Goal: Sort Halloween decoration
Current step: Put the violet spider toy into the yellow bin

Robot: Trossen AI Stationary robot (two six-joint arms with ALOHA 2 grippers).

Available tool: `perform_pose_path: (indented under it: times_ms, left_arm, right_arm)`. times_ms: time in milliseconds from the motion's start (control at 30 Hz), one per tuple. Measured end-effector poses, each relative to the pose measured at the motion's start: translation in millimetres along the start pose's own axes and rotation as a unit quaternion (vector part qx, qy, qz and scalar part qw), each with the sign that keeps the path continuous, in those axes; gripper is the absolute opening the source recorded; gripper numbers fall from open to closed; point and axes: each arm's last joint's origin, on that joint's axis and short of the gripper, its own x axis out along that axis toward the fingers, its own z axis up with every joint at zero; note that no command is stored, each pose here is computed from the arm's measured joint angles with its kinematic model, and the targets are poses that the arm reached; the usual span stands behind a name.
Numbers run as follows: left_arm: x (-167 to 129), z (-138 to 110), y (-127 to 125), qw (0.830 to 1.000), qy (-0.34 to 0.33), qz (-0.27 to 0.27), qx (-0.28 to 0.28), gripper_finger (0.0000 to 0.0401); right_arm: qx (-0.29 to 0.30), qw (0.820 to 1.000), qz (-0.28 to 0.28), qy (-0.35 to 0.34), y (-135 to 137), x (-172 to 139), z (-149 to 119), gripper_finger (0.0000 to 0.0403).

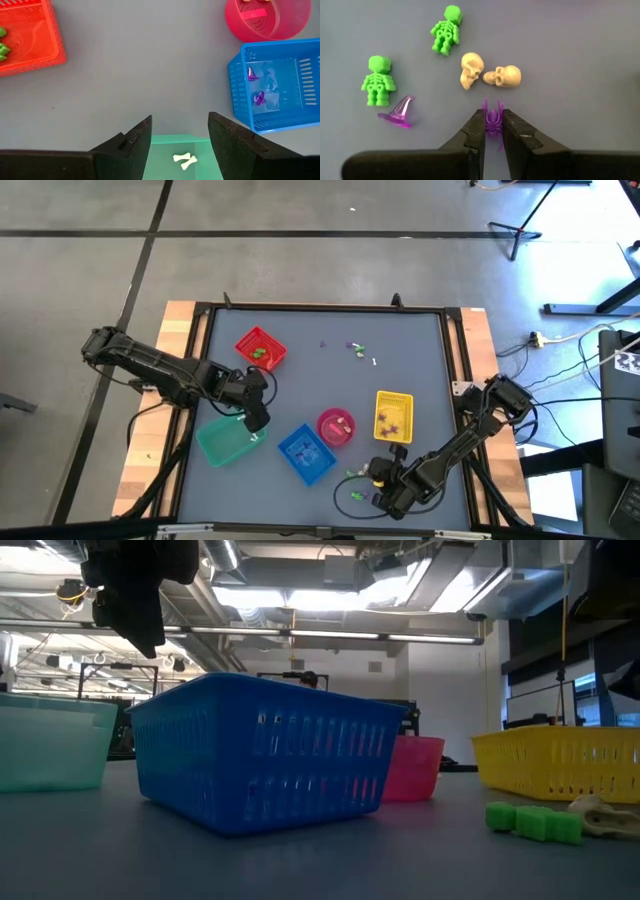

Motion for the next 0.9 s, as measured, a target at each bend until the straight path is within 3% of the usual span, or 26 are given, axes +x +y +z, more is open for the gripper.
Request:
perform_pose_path:
  times_ms: [367,667,900]
  left_arm:
    - [0,0,0,1.0,0.0,0.0,0.0,0.0178]
    - [0,0,0,1.0,0.0,0.0,0.0,0.0178]
    - [0,0,0,1.0,-0.001,0.0,0.0,0.0178]
  right_arm:
    - [-0.037,0.999,0.001,-0.018,11,-14,12,0.0051]
    - [-0.089,0.991,-0.101,-0.008,7,-50,29,0.0051]
    - [-0.112,0.98,-0.156,-0.041,-16,-97,43,0.0051]
